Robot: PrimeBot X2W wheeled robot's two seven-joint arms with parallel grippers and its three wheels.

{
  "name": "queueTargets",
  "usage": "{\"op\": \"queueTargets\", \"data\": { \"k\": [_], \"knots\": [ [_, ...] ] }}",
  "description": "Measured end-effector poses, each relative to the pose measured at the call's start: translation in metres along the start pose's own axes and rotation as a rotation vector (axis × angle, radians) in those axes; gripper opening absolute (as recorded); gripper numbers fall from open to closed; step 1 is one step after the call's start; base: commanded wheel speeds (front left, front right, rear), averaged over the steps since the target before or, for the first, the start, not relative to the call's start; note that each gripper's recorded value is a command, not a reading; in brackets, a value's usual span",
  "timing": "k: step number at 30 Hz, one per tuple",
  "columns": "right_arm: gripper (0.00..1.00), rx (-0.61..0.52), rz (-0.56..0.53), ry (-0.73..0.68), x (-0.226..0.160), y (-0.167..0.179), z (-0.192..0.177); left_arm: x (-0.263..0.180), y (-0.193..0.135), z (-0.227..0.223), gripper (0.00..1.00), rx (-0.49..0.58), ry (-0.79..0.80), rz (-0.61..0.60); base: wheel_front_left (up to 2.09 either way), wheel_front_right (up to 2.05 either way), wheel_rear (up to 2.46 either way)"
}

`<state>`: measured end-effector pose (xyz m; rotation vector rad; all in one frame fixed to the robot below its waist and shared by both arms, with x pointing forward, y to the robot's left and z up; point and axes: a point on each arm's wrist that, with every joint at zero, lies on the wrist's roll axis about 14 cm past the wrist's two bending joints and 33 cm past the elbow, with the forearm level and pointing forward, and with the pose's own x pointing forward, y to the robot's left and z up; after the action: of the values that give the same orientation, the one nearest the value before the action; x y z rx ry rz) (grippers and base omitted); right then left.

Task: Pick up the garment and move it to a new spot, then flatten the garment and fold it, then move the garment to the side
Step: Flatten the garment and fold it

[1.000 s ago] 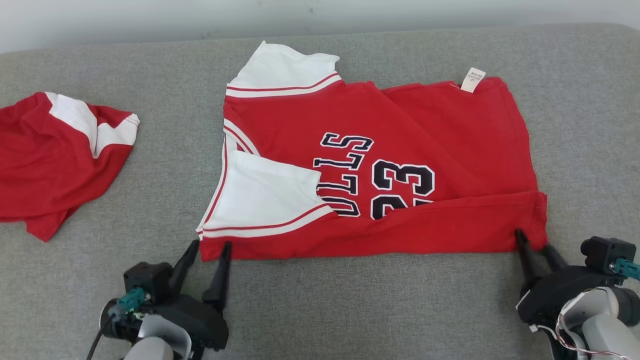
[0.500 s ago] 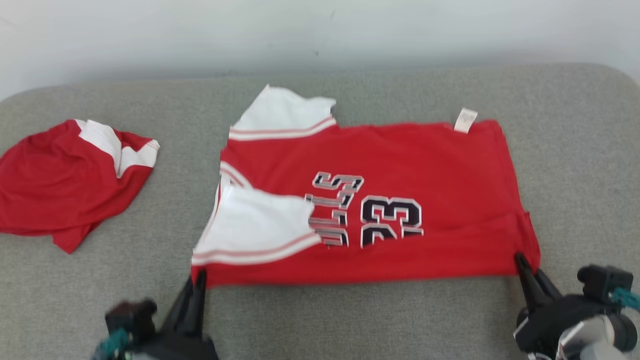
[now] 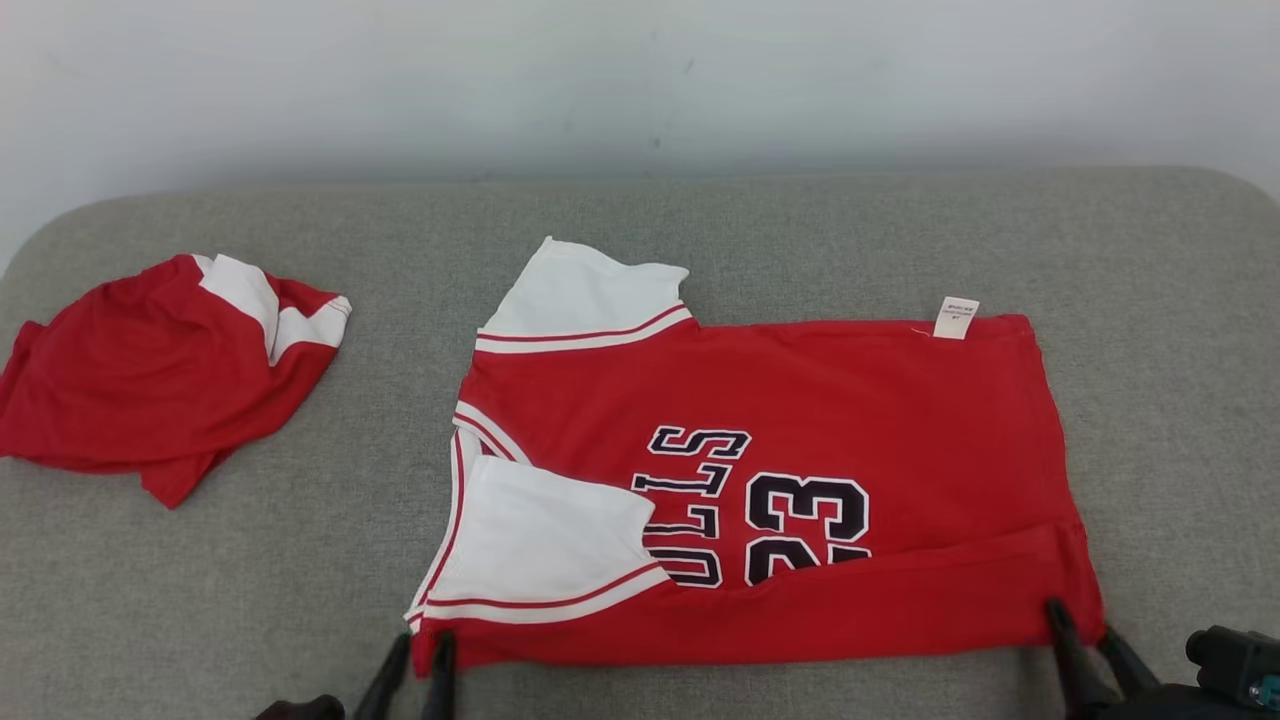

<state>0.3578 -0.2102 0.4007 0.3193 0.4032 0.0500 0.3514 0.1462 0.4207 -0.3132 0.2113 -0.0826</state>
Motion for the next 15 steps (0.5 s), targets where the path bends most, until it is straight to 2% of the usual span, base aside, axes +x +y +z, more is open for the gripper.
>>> {"op": "queueTargets", "data": {
  "k": [5, 15],
  "knots": [
    [1.0, -0.054, 0.01, -0.084, -0.003, 0.006, 0.022, 0.002, 0.0, 0.021, 1.0, 0.011, -0.069, 0.009, 0.0, 0.0, 0.0],
    [1.0, -0.132, 0.077, -0.348, -0.017, 0.039, 0.079, 0.003, 0.012, 0.092, 1.0, 0.082, -0.283, 0.048, 0.0, 0.0, 0.0]
  ]
}}
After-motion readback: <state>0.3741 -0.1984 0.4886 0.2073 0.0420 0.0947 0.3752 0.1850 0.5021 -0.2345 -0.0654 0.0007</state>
